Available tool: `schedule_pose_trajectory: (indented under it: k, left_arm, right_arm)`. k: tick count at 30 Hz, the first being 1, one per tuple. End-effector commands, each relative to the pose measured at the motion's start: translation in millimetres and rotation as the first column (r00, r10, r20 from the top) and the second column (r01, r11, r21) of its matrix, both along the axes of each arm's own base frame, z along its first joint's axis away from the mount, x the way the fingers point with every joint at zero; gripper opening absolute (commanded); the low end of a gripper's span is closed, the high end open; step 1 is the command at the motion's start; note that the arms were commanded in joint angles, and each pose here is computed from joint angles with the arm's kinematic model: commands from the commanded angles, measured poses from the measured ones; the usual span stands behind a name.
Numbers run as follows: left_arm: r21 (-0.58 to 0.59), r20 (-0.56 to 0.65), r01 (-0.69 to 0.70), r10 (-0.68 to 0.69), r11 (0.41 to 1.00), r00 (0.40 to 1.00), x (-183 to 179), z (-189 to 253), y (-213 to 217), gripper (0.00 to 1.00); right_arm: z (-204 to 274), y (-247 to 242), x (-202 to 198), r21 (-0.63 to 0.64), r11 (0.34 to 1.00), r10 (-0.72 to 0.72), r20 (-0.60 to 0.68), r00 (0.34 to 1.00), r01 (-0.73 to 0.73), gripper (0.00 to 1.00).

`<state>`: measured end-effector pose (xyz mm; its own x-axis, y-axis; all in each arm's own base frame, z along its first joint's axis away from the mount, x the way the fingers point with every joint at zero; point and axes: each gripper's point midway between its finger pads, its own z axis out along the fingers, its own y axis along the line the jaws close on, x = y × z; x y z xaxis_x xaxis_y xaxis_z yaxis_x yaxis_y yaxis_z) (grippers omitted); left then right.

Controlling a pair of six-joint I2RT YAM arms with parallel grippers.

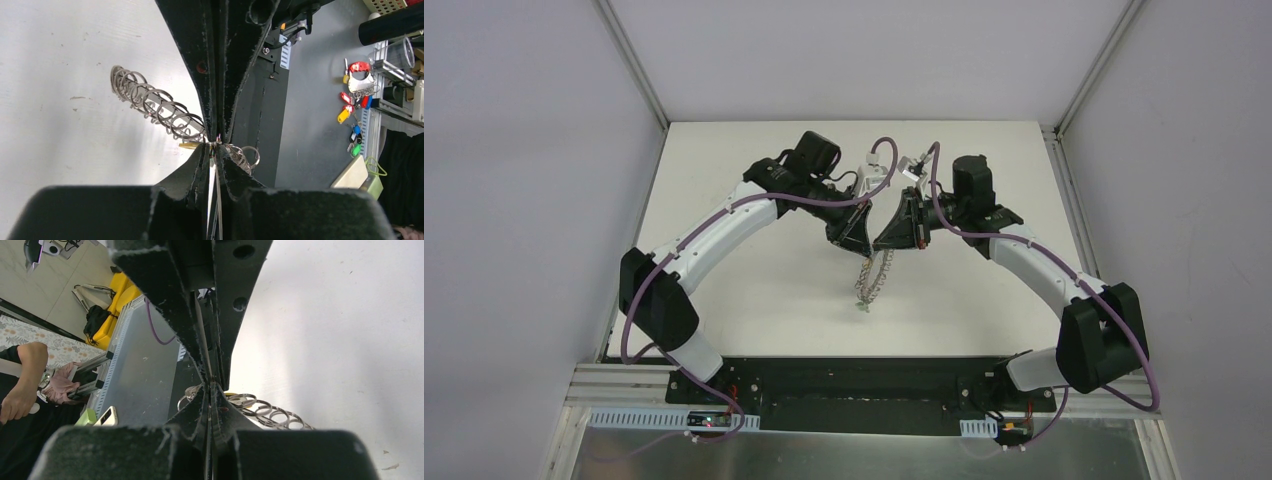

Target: Put the keys on the keyring

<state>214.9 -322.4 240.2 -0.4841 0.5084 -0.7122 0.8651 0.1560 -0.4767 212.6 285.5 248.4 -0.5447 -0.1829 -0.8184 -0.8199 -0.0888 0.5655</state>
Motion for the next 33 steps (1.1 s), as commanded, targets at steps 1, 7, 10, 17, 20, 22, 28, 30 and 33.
schedule_pose_trajectory:
  k: [1, 7, 10, 17, 20, 22, 28, 30, 33]
  left_arm:
    - [-0.059, -0.006, 0.028, -0.029, 0.998, 1.0, 0, 16, -8, 0.07]
    - [-0.07, -0.003, 0.039, -0.039, 0.997, 0.999, -1, 19, -8, 0.0]
    - [-0.076, 0.023, 0.049, -0.048, 0.996, 0.999, -1, 23, -4, 0.0]
    - [-0.084, 0.099, 0.079, -0.071, 0.993, 0.993, -7, 34, 5, 0.0]
    - [-0.077, 0.119, 0.068, -0.059, 0.995, 0.991, -2, 38, 4, 0.0]
    - [-0.067, 0.128, 0.075, -0.066, 0.995, 0.99, 0, 40, 4, 0.0]
    - [-0.06, 0.164, 0.094, -0.083, 0.994, 0.983, 3, 41, 4, 0.0]
    - [-0.058, 0.166, 0.097, -0.086, 0.994, 0.982, 4, 40, 4, 0.0]
    - [-0.061, 0.16, 0.105, -0.094, 0.993, 0.983, 4, 39, 2, 0.0]
  right_arm:
    - [20, -3, -5, 0.05, 0.998, 0.02, 0.082, 0.996, -0.025, 0.0]
    - [17, -3, -5, 0.047, 0.999, 0.018, 0.079, 0.997, -0.022, 0.0]
    - [15, -4, -4, 0.046, 0.999, 0.012, 0.084, 0.996, -0.016, 0.0]
    - [9, -5, -2, 0.043, 0.999, 0.011, 0.092, 0.996, -0.015, 0.0]
    - [7, -5, -1, 0.04, 0.999, 0.019, 0.092, 0.996, -0.022, 0.0]
    - [5, -5, -1, 0.034, 0.999, 0.02, 0.093, 0.995, -0.023, 0.0]
    - [0, -7, -3, 0.02, 0.999, 0.028, 0.11, 0.993, -0.03, 0.0]
    - [-1, -7, -5, 0.015, 0.999, 0.032, 0.113, 0.993, -0.034, 0.0]
    - [-3, -8, -5, 0.013, 0.999, 0.038, 0.112, 0.993, -0.04, 0.0]
